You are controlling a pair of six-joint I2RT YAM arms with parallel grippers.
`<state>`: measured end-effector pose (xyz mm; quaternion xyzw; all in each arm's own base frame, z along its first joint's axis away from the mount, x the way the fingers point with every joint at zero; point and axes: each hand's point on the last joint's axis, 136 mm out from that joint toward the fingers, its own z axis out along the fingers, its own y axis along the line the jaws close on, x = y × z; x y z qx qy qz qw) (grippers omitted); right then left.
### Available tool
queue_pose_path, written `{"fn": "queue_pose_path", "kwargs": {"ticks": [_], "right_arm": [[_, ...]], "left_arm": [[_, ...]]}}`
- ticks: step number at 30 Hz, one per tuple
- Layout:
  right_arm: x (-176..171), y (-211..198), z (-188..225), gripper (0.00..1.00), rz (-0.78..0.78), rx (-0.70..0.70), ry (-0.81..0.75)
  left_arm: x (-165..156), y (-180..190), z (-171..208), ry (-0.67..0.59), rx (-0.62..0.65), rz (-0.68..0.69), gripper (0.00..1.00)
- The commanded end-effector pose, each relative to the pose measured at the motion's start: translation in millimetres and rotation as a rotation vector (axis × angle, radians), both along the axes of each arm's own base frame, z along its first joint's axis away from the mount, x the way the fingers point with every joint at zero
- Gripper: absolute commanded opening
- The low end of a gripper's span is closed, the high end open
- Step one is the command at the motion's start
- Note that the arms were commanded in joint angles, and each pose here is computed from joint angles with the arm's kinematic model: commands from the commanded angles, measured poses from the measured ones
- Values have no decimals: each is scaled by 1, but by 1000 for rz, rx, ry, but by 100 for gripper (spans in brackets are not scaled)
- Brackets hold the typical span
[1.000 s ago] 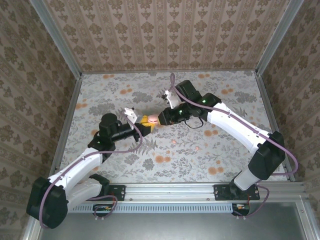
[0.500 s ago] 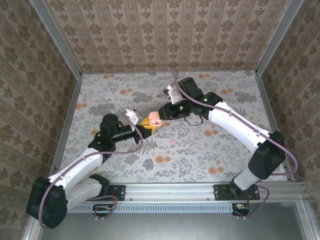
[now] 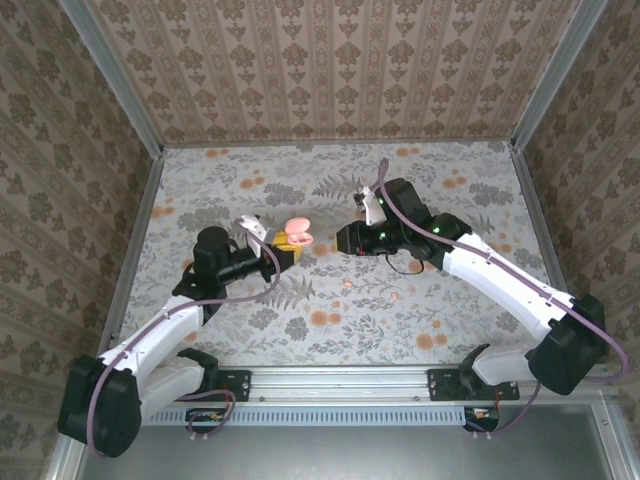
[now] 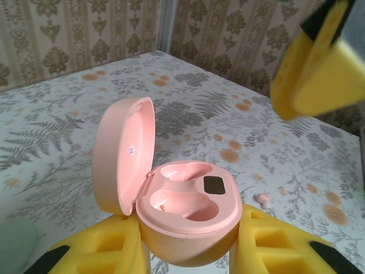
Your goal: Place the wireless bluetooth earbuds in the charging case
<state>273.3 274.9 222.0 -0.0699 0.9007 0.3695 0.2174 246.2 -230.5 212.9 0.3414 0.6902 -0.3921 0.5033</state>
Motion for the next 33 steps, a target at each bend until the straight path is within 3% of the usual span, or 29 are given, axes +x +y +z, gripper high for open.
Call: {"fn": "queue_pose_path", "kwargs": {"ticks": [1,11,22,33], "right_arm": [[-1,-10,-51,29,-146,-58,119],[-18,43,-159,18,-76,-188,290],[-10,0,-208,14,-132,-356,300],[-6,-30,-223,12,-147,-444,315]], "left_arm": [[6,4,-1,6,-9,32,17],[6,7,-3,14,-5,38,17],[2,14,-4,5,2,60,18],[4,11,-3,7,3,47,18]]}}
